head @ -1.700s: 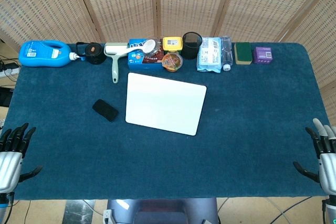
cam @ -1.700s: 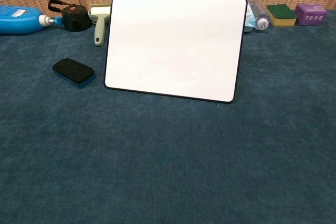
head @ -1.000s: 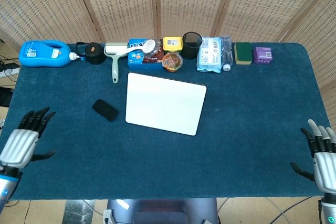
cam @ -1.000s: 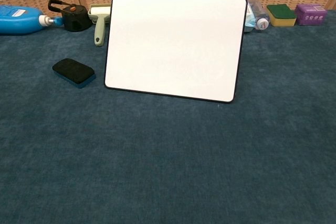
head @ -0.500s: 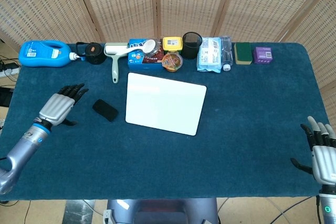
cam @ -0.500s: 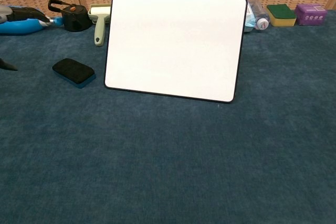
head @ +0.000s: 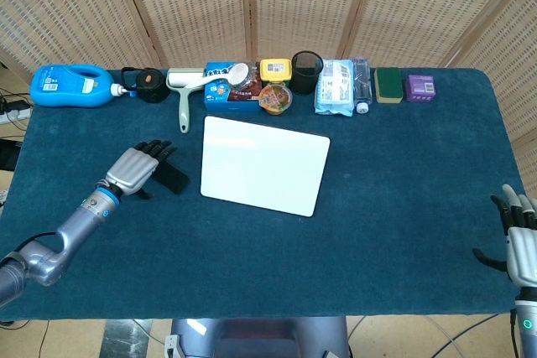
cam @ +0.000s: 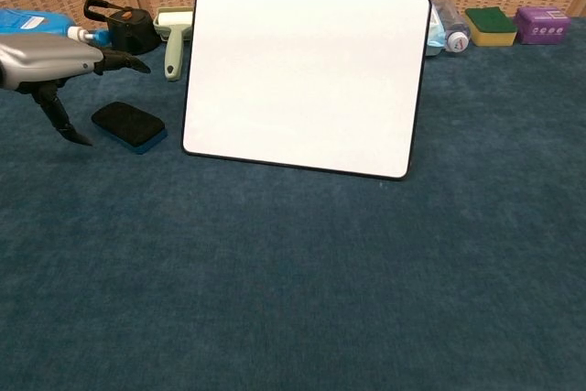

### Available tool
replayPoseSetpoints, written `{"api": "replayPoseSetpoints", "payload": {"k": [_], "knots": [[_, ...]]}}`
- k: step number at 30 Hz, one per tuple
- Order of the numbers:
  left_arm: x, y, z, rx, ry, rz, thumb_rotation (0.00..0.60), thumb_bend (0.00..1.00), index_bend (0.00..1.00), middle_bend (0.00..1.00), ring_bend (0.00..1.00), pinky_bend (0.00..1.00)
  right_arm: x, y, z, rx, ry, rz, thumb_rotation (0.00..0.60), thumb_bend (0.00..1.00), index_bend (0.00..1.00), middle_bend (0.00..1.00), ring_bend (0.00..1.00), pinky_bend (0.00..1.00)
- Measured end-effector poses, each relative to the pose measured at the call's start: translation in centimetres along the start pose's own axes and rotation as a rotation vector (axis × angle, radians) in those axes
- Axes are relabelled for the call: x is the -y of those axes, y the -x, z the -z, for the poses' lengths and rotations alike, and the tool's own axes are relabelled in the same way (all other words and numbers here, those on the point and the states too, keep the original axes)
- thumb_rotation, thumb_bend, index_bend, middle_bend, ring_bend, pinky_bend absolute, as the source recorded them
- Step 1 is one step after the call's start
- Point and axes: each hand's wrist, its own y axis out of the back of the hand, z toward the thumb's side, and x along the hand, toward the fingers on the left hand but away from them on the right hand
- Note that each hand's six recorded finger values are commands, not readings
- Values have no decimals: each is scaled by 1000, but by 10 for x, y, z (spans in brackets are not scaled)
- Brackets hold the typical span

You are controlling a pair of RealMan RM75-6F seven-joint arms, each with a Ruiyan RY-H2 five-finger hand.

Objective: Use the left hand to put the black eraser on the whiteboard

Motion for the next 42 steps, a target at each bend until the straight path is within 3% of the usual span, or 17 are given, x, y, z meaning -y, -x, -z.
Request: {"api": "replayPoseSetpoints", "payload": {"k": [5, 11, 16, 22, 34, 42], "knots": [[9, -13, -9, -7, -12, 26, 600, 110, 94, 94, 104, 182, 2, 1, 4, 15, -1, -9, 600, 0, 124, 43, 29, 0], [12, -26, -20, -4, -45, 29, 600, 91, 242, 207, 198, 261, 3, 2, 5, 15, 2, -6, 600, 0, 124, 46, 33, 0], [12, -33, -32, 2, -40, -3, 600, 88, 431, 359, 318, 330, 4, 2, 5, 10, 9, -9, 600, 0, 124, 46, 33, 0], [5, -36, -38, 10, -57, -66, 600, 98, 535, 452, 396, 389, 4, 2, 5, 7, 11, -13, 600, 0, 124, 47, 33, 0], [-1, -26, -44, 48, -119, -127, 600, 117, 563, 483, 422, 419, 4, 0, 3, 1, 13, -14, 600, 0, 124, 47, 33, 0], [-21, 19, -41, 124, -198, -201, 600, 117, 566, 484, 423, 432, 5, -1, 0, -10, 17, -23, 600, 0, 124, 47, 33, 0]]}}
